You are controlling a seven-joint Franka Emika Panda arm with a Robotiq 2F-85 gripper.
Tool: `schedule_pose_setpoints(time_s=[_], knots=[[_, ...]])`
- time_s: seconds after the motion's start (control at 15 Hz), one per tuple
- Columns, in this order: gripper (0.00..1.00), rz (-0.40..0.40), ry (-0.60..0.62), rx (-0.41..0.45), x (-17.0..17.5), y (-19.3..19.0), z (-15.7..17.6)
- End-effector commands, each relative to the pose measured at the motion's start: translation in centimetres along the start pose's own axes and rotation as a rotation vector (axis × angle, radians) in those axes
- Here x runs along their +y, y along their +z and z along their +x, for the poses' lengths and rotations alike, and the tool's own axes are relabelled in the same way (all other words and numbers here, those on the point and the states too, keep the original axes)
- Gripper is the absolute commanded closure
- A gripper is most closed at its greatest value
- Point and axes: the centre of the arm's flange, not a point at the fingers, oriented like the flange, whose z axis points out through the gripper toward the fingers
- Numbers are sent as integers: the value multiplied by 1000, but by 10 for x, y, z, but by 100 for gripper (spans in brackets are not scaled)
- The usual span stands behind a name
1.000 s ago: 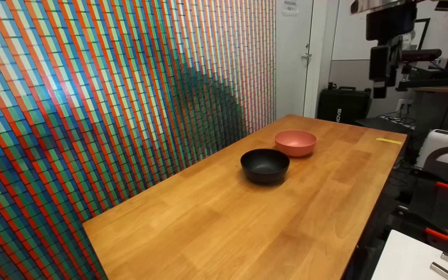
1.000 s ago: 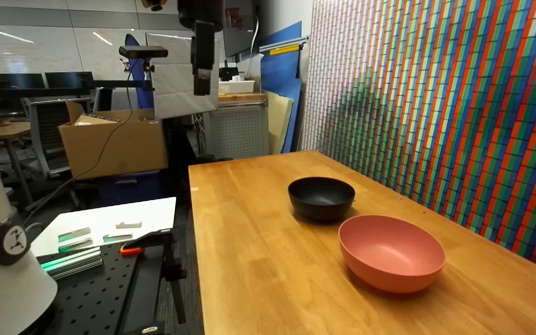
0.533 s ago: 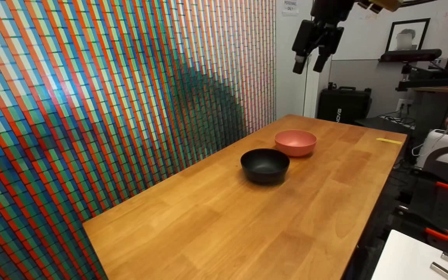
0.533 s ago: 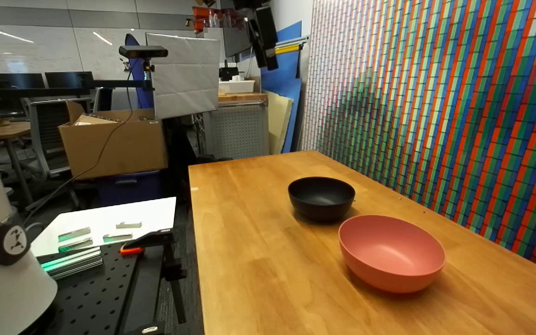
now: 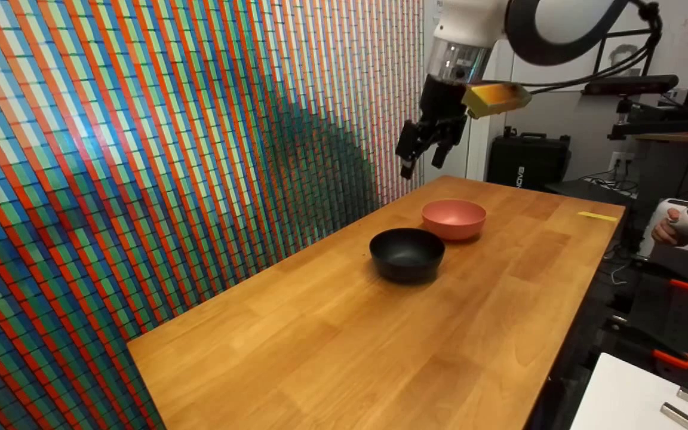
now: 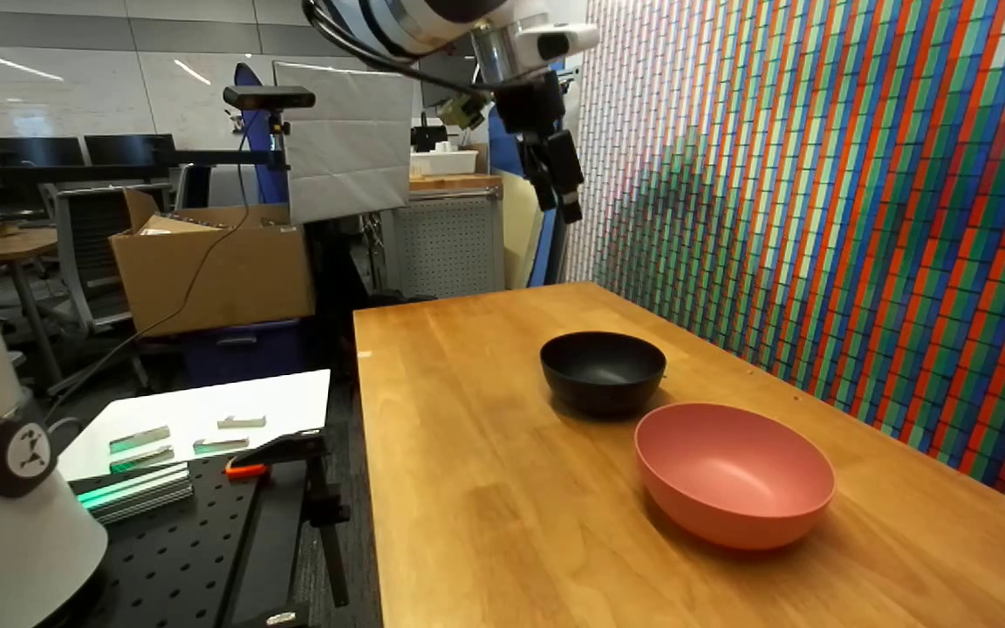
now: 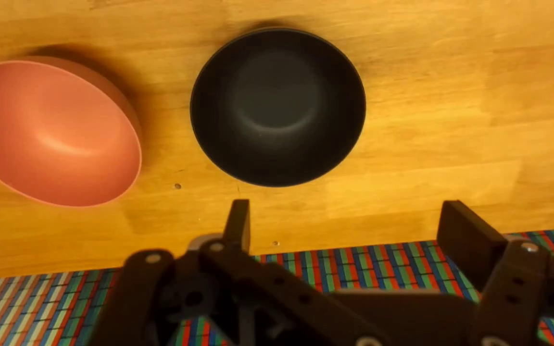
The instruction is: Put the black bowl inside the light-pink bowl
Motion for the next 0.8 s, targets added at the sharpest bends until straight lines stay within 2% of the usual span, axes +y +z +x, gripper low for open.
schedule_pose_setpoints(time_s=[0.0, 0.27, 0.73], knots=[[0, -54, 2, -8, -20, 60, 25], [0, -90, -6, -58, -29, 108, 26], [0, -101, -28, -130, -57, 166, 8]])
